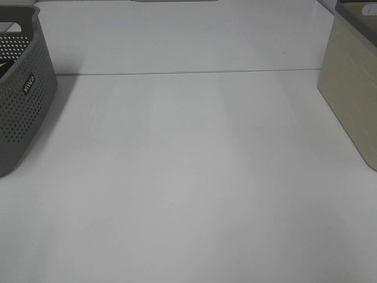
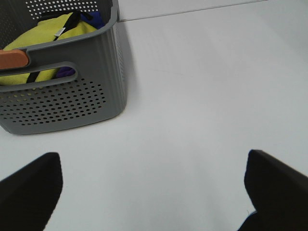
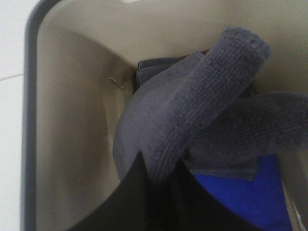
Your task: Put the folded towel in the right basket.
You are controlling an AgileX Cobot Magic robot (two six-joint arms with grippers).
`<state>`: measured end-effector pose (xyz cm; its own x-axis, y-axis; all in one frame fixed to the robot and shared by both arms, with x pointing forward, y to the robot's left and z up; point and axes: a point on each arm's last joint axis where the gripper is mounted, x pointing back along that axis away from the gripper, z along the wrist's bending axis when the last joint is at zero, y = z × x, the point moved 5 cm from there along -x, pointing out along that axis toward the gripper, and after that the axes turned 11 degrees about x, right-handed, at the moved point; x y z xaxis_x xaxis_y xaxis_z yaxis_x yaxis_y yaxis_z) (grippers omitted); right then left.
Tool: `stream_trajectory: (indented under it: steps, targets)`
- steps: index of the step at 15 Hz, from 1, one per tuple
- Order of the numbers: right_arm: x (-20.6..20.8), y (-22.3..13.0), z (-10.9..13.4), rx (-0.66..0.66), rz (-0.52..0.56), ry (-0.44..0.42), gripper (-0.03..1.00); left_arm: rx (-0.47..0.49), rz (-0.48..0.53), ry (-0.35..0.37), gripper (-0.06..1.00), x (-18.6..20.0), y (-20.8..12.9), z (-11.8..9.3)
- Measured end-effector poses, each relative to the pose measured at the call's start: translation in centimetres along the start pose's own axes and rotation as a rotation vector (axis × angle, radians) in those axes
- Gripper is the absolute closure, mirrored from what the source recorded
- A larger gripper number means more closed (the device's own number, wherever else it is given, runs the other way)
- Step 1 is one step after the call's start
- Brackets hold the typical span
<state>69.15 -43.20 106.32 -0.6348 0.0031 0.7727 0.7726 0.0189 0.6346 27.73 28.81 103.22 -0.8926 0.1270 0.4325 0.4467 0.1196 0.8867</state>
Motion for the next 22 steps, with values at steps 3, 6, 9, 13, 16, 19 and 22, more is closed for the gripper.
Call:
stream_trajectory:
  steps: [3, 6, 9, 13, 16, 19, 22]
  targets:
    - [-3.7, -2.2, -0.1, -0.064, 0.118, 0.04, 0.86, 0.0, 0.0, 0.0, -0.03, 0.0, 0.0, 0.0]
    - [-4.4, -3.0, 0.1, -0.104, 0.169, 0.057, 0.5, 0.0, 0.0, 0.0, -0.03, 0.0, 0.0, 0.0]
    - [-3.1, -2.2, 1.3, -0.099, 0.146, 0.065, 0.2, 0.0, 0.0, 0.0, -0.03, 0.0, 0.0, 0.0]
    - [2.1, 1.2, 8.9, 0.056, 0.029, 0.134, 0.17, 0.0, 0.0, 0.0, -0.03, 0.0, 0.0, 0.0]
    - [4.6, 1.5, 14.3, 0.159, 0.018, 0.211, 0.16, 0.0, 0.0, 0.0, -0.03, 0.0, 0.0, 0.0]
    - [6.5, 0.1, 17.1, 0.24, 0.104, 0.258, 0.16, 0.0, 0.0, 0.0, -0.03, 0.0, 0.0, 0.0]
    - [7.8, -0.3, 17.2, 0.243, 0.11, 0.251, 0.16, 0.0, 0.0, 0.0, -0.03, 0.0, 0.0, 0.0]
